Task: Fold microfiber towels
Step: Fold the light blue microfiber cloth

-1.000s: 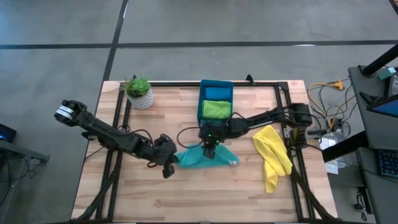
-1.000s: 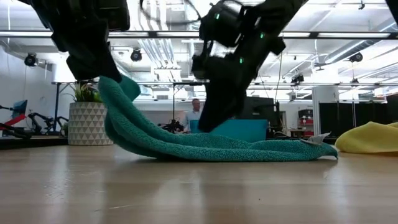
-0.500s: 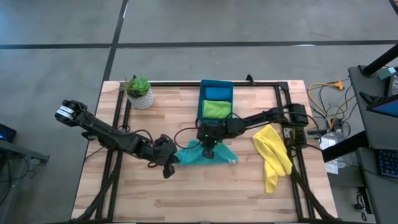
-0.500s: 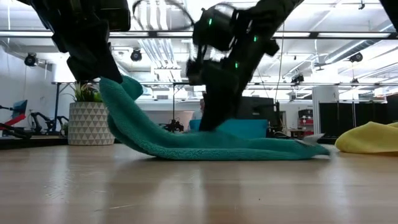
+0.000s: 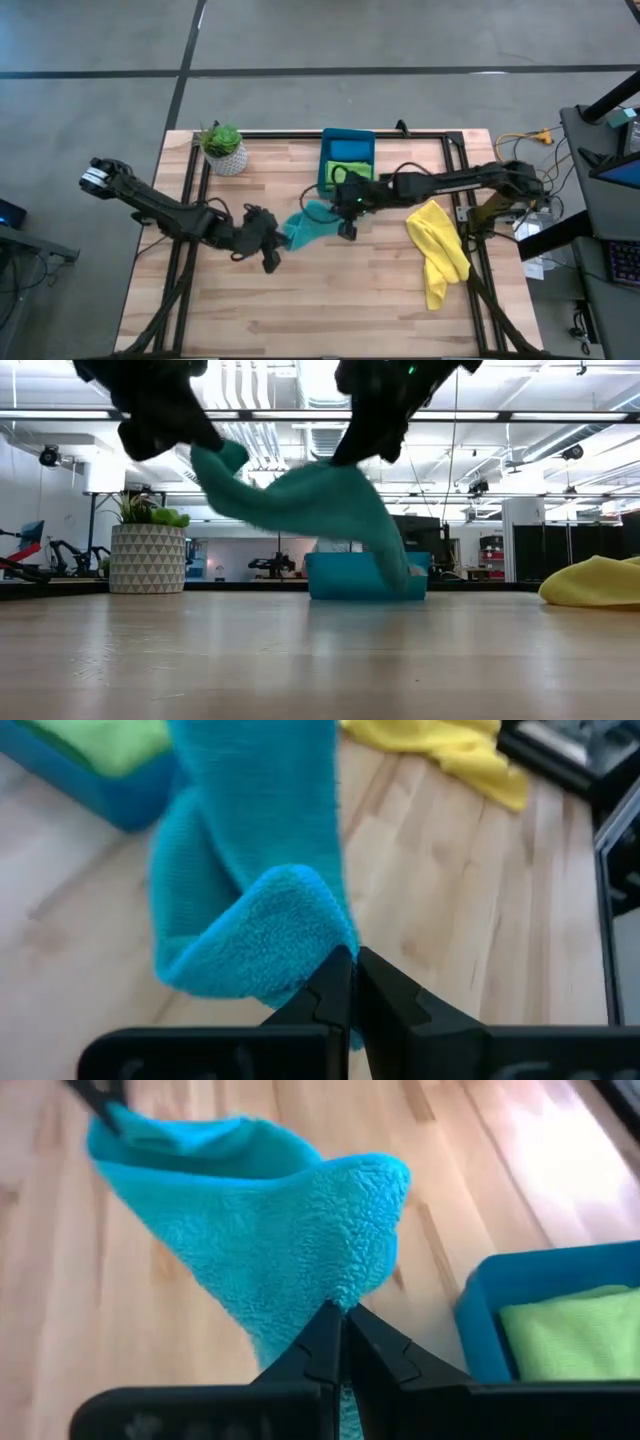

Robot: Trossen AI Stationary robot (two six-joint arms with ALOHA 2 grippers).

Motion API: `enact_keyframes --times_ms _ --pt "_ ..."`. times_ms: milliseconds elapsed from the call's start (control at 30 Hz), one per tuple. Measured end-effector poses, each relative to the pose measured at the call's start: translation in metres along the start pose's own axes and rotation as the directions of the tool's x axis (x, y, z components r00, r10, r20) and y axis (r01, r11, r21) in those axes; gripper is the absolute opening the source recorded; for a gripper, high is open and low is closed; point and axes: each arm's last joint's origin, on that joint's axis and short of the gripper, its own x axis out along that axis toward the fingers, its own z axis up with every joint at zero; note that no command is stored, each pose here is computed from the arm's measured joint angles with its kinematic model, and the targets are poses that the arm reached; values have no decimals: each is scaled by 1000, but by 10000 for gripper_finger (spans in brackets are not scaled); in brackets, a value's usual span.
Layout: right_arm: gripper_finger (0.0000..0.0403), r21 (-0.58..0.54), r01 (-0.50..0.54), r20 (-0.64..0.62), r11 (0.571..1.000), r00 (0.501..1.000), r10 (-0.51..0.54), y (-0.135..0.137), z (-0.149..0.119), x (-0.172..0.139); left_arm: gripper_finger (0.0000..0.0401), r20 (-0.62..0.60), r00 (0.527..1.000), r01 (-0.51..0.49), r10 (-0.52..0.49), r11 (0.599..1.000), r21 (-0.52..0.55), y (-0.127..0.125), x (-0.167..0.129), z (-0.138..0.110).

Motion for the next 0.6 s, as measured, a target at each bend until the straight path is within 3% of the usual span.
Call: enact_keyframes --times_ms 100,200,267,400,500,600 --pt "9 -8 -15 21 1000 1000 16 4 2 -19 0 31 1000 2 -1 1000 -2 5 -7 7" --pt "9 -41 -98 30 994 995 99 17 0 -35 0 61 998 9 -7 1000 -26 8 -12 12" --pt "9 0 -94 23 996 995 94 28 -3 -41 0 71 997 11 -8 999 -33 9 -14 15" --pt "9 -101 42 123 994 992 -29 61 -7 -57 0 80 997 14 -12 1000 -23 9 -15 16" --pt "8 -9 224 138 975 966 -220 67 -16 -61 0 76 997 9 -8 1000 -20 9 -13 15" --pt "8 -97 47 153 994 988 -31 75 -11 -56 0 79 997 11 -10 1000 -21 7 -9 15"
